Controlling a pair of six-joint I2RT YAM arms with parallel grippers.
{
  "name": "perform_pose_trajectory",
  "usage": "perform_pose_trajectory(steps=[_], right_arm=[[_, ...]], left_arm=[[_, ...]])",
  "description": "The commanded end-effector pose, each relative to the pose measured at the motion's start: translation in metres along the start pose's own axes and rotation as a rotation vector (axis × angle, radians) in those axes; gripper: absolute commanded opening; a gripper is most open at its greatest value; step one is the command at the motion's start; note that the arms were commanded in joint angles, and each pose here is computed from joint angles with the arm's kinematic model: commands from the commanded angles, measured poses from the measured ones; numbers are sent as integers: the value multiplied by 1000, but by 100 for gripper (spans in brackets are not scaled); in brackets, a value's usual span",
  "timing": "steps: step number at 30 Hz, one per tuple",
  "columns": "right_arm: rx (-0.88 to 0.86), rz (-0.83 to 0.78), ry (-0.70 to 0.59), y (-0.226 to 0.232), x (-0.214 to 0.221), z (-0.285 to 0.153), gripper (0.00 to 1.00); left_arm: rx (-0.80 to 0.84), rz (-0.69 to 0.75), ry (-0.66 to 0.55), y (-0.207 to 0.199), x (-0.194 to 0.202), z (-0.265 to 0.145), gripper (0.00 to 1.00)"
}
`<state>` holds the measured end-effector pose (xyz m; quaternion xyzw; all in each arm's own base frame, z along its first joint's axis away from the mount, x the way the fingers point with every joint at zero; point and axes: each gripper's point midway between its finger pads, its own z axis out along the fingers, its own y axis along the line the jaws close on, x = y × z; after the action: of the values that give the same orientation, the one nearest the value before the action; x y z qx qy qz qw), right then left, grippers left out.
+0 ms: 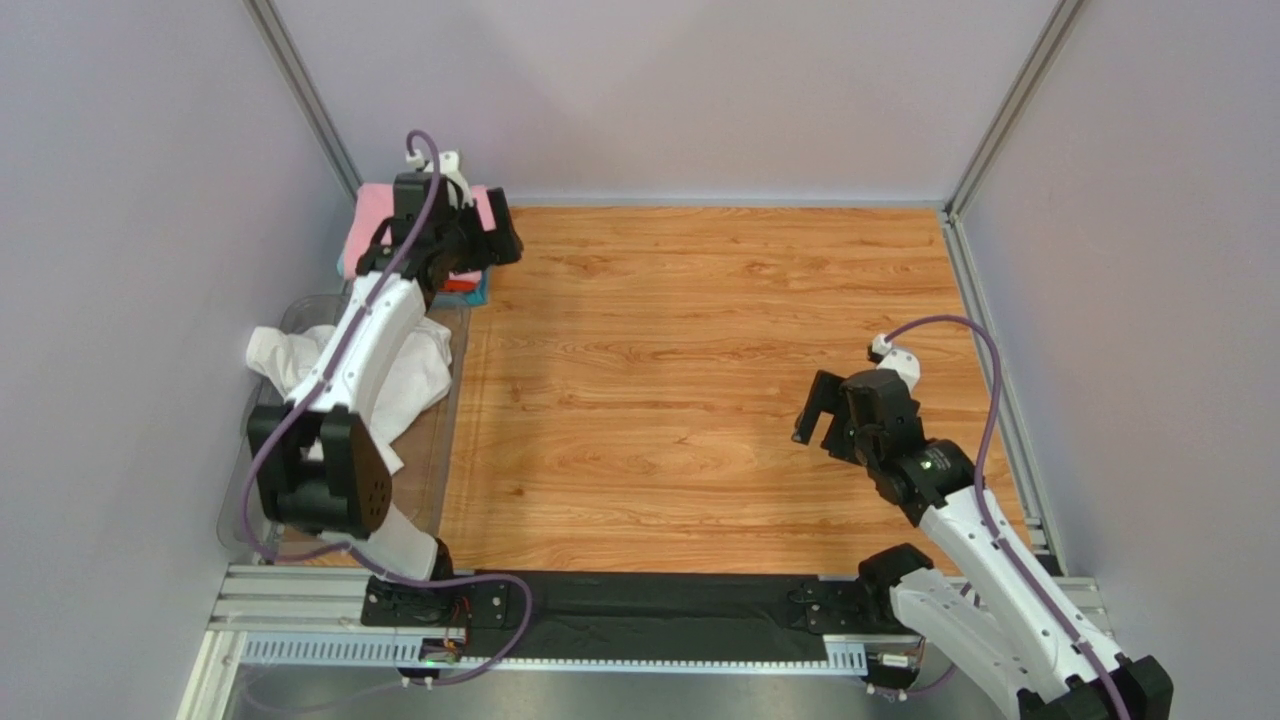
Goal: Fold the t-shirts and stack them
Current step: Reset both grippers
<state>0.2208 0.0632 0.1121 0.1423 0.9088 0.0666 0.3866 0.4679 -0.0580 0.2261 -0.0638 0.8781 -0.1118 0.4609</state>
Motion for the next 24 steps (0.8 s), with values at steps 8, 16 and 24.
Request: perform_pose_trajectory(steps=[8, 16, 24], right_arm=[[-97, 30, -44, 12, -7, -15, 100], [-152, 76, -40, 16, 3, -21, 100], [-192, 117, -50, 18, 11, -19, 100]], left_arm=[[192, -7, 47, -80, 127, -107, 100], [235, -48, 90, -65, 217, -159, 100], [296, -74, 72, -47, 255, -173, 100]])
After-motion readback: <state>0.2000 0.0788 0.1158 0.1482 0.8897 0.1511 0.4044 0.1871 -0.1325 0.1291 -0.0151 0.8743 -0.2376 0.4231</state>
